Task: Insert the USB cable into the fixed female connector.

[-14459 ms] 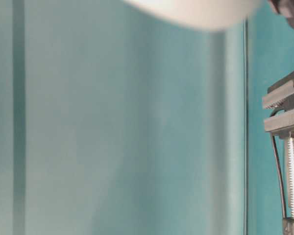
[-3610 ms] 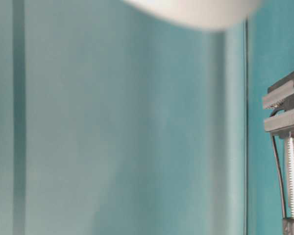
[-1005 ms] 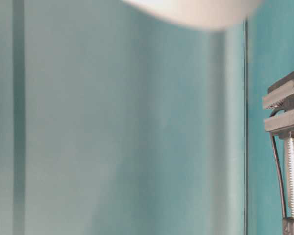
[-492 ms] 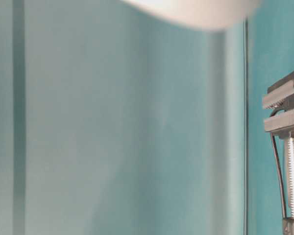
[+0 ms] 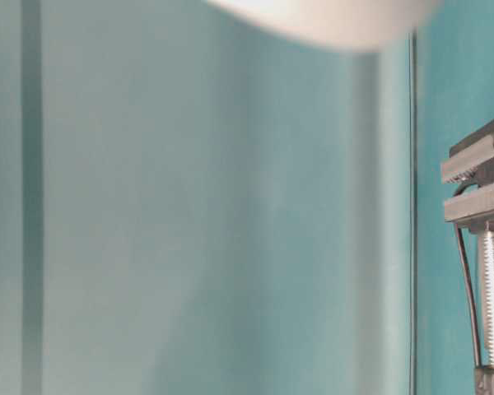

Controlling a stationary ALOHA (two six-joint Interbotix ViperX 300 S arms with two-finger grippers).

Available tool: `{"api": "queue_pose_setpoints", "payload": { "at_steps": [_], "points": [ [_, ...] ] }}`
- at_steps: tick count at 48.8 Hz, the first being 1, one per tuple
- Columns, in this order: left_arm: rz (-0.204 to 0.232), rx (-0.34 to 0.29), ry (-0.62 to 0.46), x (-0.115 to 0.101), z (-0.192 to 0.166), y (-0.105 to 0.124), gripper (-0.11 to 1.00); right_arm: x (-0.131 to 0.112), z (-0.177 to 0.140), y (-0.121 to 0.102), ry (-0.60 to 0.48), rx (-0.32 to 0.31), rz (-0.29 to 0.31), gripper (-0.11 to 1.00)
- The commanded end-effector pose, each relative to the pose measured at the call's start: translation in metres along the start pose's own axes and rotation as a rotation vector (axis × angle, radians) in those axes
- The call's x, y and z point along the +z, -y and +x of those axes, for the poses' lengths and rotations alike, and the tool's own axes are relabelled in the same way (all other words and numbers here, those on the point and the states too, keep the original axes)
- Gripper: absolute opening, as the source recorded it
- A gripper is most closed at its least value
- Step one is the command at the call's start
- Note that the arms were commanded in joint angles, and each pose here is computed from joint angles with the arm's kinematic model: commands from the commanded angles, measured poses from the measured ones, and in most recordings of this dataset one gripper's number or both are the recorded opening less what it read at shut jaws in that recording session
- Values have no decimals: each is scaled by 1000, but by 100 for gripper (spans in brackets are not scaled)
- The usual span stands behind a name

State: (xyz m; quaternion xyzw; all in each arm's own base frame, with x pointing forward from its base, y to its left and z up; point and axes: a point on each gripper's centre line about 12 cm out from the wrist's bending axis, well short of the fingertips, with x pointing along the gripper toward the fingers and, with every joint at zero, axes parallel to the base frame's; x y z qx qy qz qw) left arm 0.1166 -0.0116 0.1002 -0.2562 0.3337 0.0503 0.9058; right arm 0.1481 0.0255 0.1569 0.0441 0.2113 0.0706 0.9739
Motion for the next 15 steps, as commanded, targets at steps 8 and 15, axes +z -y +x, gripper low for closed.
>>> {"api": "queue_pose_setpoints", "payload": {
  "at_steps": [8,15],
  "points": [
    [-9,-4,8,4,0,2,100,8,0,0,17,-2,1,52],
    [-8,-6,11,4,0,3,100,8,0,0,19,-2,-1,52]
  ]
}}
